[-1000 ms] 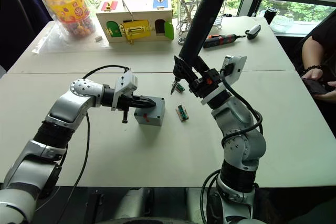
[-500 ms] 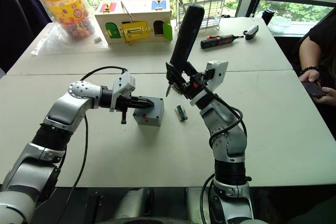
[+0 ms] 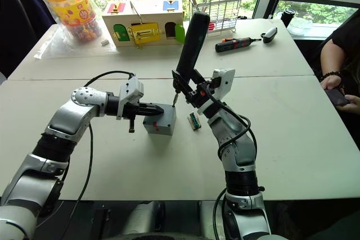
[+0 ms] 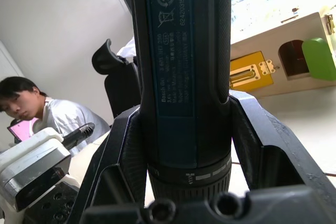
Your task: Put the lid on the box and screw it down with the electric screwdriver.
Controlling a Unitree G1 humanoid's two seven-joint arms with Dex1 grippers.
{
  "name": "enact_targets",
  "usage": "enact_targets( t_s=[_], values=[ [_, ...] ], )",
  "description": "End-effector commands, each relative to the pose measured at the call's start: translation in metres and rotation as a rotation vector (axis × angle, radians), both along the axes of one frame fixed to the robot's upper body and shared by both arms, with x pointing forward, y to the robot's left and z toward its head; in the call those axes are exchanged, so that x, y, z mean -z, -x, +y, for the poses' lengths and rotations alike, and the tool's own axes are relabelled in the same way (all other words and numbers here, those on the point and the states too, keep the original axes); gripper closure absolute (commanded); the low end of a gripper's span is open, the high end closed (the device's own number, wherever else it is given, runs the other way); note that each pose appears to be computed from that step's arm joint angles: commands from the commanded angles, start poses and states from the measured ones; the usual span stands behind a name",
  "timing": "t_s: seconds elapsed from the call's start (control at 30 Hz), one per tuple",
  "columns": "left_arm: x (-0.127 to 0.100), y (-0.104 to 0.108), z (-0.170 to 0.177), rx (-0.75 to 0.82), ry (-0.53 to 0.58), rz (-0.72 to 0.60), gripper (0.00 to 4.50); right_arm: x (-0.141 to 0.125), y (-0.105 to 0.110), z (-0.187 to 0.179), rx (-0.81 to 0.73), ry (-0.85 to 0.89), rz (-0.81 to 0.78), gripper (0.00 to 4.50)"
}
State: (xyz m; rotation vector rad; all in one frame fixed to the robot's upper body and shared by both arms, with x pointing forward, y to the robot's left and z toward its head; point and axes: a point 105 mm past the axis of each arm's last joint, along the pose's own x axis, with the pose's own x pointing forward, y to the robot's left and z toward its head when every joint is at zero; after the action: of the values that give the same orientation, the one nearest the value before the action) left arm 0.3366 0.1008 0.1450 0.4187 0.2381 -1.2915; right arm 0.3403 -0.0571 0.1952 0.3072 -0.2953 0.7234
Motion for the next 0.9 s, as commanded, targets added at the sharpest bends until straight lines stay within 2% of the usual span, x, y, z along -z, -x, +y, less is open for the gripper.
enact_targets(
  t_s=[0.03, 0.17, 0.4, 0.9],
  values=[
    [0.019, -0.001, 0.01, -0.05, -0.053, 0.058, 4.5, -0.018, 0.005, 0.001, -0.002, -0.008, -0.09, 2.66],
    [0.019, -0.001, 0.01, -0.05, -0.05, 0.059, 4.5, -0.008, 0.004, 0.004, -0.004, 0.039, -0.078, 2.66],
    [0.024, 0.002, 0.01, -0.05, -0.056, 0.069, 4.5, 0.022, 0.009, 0.03, -0.059, 0.258, -0.101, 2.66],
    [0.033, 0.004, 0.01, -0.06, -0.064, 0.085, 4.5, 0.071, 0.002, 0.031, -0.001, 0.253, 0.05, 2.66]
  ],
)
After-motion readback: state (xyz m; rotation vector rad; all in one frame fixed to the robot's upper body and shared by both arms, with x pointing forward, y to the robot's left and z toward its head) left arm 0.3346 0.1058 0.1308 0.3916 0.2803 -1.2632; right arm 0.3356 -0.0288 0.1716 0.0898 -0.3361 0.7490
